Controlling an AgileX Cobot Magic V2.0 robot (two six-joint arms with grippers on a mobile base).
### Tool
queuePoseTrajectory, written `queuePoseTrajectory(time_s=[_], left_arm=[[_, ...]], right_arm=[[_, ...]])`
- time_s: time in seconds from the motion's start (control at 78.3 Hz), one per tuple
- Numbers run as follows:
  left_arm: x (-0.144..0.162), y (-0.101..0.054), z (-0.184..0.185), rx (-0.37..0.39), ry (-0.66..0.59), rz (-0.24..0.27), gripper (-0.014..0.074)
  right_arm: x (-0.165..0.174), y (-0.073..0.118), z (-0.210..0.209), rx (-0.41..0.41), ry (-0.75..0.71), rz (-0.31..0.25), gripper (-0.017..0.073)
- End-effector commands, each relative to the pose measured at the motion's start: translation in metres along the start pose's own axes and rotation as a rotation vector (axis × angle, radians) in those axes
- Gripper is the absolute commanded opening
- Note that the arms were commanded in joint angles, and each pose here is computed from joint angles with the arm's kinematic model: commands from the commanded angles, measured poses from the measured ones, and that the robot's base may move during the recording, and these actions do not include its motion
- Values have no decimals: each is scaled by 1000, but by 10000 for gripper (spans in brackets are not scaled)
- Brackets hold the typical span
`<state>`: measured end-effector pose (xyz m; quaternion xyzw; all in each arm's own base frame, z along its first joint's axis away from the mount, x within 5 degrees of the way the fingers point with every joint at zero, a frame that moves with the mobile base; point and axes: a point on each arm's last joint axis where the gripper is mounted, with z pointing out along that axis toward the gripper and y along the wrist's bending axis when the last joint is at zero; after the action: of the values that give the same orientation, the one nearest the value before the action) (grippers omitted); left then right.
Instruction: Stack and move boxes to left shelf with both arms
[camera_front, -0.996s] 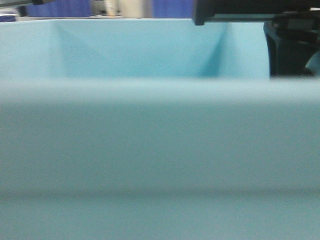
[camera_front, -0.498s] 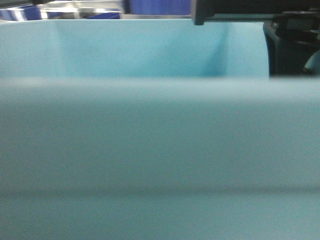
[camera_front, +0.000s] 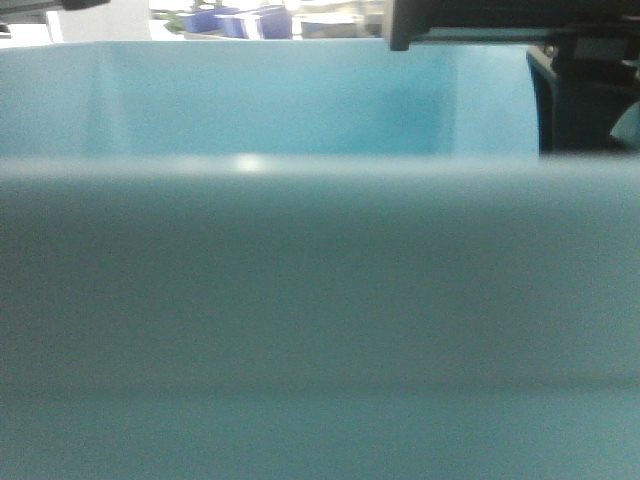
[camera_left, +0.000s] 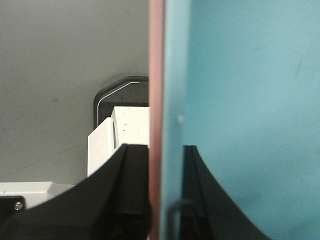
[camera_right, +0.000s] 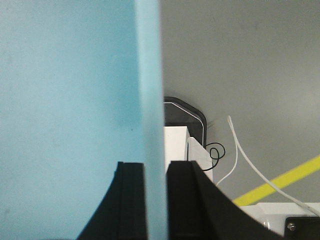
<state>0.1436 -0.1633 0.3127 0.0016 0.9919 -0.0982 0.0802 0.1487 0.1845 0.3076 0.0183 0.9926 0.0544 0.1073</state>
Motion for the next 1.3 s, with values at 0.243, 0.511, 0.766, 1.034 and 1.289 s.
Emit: queuePoseTrajectory(time_s=[0.243, 0.511, 0.766, 1.034, 1.289], left_arm=[[7, 3, -14, -3, 36, 1, -3], [9, 2, -15, 9, 49, -4, -3], [10, 1, -15, 23, 65, -10, -3], [11, -1, -15, 35, 78, -15, -3], [12, -1, -15, 41, 86, -18, -3]], right_arm=[[-3, -7, -17, 4, -54, -4, 52], [-3, -7, -17, 4, -54, -4, 52], [-3, -7, -17, 5, -54, -4, 52], [-3, -7, -17, 5, -54, -4, 52], [-3, -6, -17, 1, -59, -5, 52]])
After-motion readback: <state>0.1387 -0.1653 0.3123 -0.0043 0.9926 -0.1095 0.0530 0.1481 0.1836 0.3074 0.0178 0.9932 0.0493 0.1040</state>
